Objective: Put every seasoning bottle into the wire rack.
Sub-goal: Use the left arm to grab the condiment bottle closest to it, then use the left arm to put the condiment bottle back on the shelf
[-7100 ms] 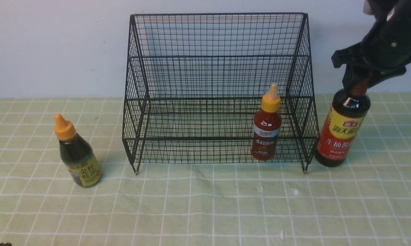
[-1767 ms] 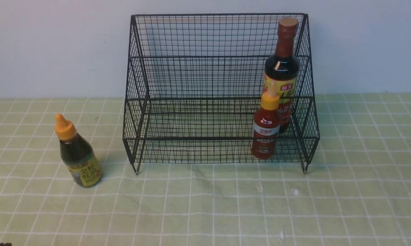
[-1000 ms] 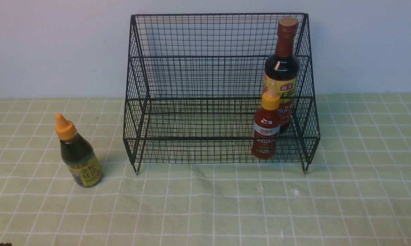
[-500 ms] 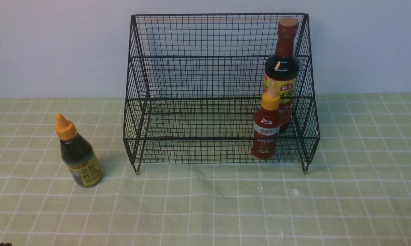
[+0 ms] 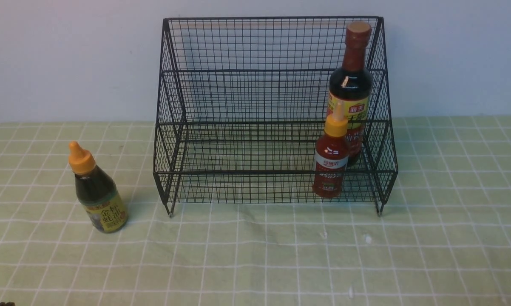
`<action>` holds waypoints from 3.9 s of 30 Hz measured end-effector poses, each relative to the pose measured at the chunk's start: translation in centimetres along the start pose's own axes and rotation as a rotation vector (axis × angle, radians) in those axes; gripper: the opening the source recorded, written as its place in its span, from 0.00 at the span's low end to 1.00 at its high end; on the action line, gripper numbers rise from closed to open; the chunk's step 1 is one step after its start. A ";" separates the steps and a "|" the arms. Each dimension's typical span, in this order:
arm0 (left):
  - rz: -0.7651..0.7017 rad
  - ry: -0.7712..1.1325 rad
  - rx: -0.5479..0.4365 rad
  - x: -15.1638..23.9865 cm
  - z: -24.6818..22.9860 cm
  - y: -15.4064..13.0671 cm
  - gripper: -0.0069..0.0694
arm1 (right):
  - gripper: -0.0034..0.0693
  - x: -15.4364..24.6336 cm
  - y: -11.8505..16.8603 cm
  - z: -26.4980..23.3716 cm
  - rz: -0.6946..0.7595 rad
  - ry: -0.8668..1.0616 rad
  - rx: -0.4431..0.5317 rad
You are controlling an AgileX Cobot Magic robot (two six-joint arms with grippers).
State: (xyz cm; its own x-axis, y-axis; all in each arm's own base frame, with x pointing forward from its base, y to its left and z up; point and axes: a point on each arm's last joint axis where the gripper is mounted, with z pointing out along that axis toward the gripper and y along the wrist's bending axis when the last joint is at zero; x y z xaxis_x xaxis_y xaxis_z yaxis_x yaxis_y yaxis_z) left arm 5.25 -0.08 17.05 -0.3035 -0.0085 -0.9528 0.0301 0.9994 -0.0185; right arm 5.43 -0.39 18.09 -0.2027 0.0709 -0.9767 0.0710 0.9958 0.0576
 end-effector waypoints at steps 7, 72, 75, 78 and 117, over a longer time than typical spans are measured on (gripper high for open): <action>0.051 -0.124 -0.006 -1.1 0.0 0.0 0.08 | 0.03 0.0 0.0 0.0 0.001 0.000 0.000; 0.142 0.752 -0.019 -21.1 21.7 -0.9 0.74 | 0.03 0.0 0.0 0.0 0.006 0.000 -0.001; 0.144 0.775 -0.023 -20.4 22.6 -0.9 0.78 | 0.03 0.0 0.0 0.0 0.006 0.000 -0.001; 0.130 0.800 -0.029 -19.6 23.4 -0.9 0.79 | 0.03 0.0 0.0 0.0 0.006 0.000 -0.001; 0.076 0.604 0.014 -30.8 17.4 -2.4 0.47 | 0.03 0.0 0.0 0.0 0.006 0.000 -0.001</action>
State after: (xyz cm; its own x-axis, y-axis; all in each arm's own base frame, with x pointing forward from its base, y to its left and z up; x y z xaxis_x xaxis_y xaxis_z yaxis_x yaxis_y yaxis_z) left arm 31.14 -2.77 41.15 -0.7867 0.0875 -0.6111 0.0836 0.9959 0.0349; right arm 5.43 -0.38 18.09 -0.2024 0.0764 -0.9763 0.0716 0.9954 0.0631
